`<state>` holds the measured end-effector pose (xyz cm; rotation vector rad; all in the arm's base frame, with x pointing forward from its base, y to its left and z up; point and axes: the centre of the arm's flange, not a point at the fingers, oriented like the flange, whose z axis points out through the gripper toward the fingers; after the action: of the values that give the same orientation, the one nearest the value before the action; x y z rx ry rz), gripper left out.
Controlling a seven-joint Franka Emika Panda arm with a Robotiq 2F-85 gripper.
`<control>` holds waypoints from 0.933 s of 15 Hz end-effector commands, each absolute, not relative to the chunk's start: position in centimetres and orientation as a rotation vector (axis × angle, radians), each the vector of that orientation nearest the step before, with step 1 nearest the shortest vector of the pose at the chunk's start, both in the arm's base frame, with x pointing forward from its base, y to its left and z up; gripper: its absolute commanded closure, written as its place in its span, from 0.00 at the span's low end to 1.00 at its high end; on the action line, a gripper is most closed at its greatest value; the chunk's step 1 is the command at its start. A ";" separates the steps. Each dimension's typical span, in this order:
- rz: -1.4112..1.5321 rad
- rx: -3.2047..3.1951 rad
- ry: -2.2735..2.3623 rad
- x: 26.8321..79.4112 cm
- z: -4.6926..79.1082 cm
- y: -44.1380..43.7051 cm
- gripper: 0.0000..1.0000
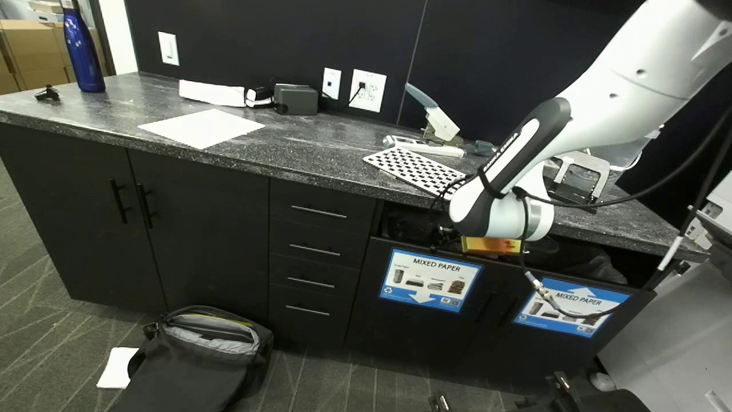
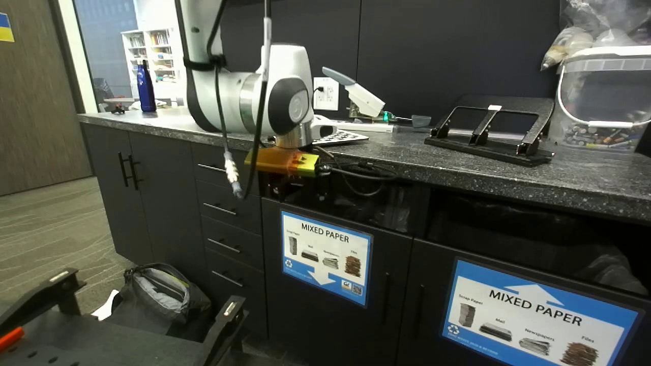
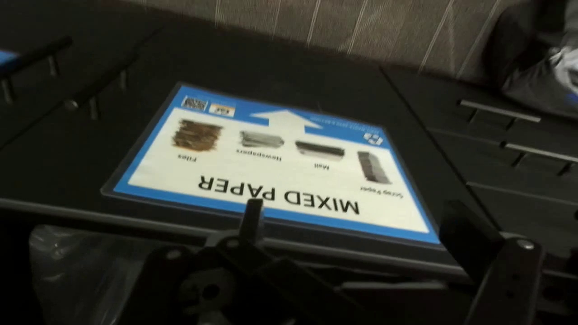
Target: Pick up all the papers from the counter and throw them in the bin
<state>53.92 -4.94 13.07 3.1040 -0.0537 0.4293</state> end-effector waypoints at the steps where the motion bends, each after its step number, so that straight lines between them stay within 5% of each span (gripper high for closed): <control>1: 0.104 3.126 -0.013 51.3 21.4 -4.3 0.00; 5: -0.208 3.094 0.003 47.7 25.9 -3.8 0.00; 14: -0.287 3.150 0.072 43.2 44.6 -3.9 0.00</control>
<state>45.22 -3.75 37.44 3.1286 0.0036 -0.2639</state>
